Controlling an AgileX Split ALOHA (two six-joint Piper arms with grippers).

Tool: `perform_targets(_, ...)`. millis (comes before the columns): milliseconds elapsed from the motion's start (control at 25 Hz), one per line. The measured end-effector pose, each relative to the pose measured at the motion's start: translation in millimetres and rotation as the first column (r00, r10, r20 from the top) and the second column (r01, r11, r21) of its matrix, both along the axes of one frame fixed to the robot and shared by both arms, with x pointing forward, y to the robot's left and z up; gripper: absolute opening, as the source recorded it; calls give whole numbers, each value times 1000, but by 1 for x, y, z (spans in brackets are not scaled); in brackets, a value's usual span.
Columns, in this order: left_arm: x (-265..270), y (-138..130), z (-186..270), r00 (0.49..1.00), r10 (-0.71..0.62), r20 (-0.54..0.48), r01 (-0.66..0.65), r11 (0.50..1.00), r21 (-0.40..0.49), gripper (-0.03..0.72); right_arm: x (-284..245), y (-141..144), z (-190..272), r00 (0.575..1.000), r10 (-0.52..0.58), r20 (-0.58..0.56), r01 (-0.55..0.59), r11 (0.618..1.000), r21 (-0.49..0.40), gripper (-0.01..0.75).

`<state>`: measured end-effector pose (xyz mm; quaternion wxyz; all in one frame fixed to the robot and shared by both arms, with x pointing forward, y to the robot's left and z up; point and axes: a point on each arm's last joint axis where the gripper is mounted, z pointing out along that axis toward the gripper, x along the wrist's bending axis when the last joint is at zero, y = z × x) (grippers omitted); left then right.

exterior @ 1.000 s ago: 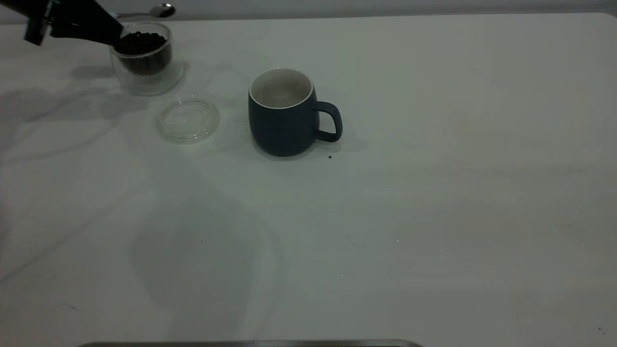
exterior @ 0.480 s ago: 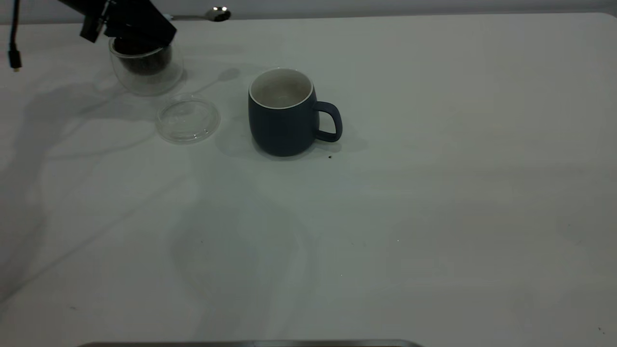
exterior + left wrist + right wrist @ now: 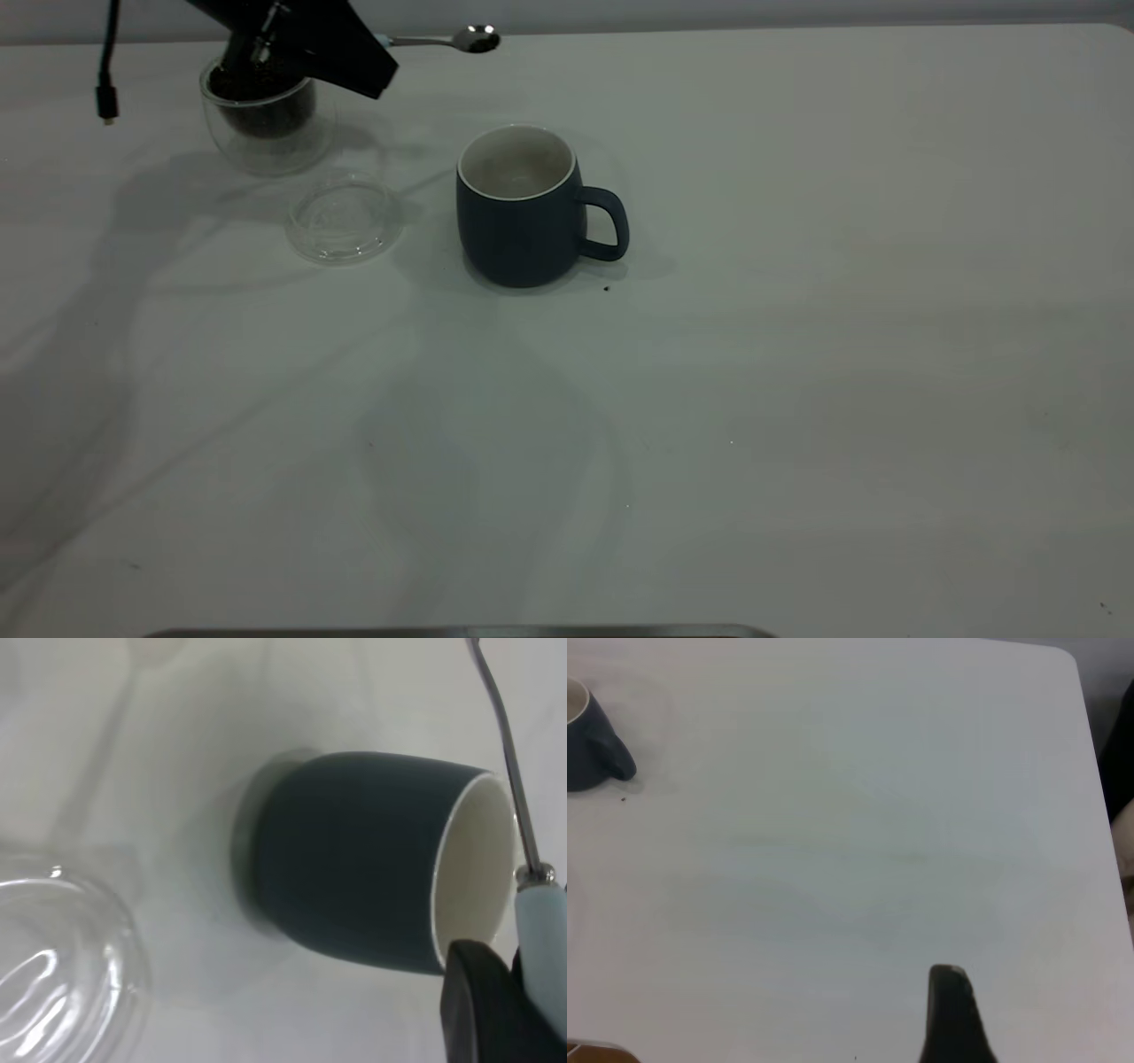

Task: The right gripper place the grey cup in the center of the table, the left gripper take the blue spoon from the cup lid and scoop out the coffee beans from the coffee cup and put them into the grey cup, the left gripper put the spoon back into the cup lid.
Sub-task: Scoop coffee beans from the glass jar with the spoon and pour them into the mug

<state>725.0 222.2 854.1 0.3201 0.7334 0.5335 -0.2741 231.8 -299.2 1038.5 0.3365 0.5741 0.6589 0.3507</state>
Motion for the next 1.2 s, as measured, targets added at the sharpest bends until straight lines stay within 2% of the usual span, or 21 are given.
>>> perform_targets(520, -4, -22, 1, 999, -40, -5, 40, 999, 1, 90, 0, 0, 0, 1000, 0, 0, 0, 1000, 0, 460)
perform_targets(800, -15, -23, 19, 998, -65, 12, 65, 998, 4, 90, 0, 0, 0, 1000, 0, 0, 0, 1000, 0, 460)
perform_targets(1040, -31, -27, 3, 994, -92, -50, 93, 996, 1, 90, 0, 0, 0, 1000, 0, 0, 0, 1000, 0, 460)
perform_targets(1200, -35, -30, 0, 991, -128, -33, 128, 992, -7, 90, 0, 0, 0, 1000, 0, 0, 0, 1000, 0, 460)
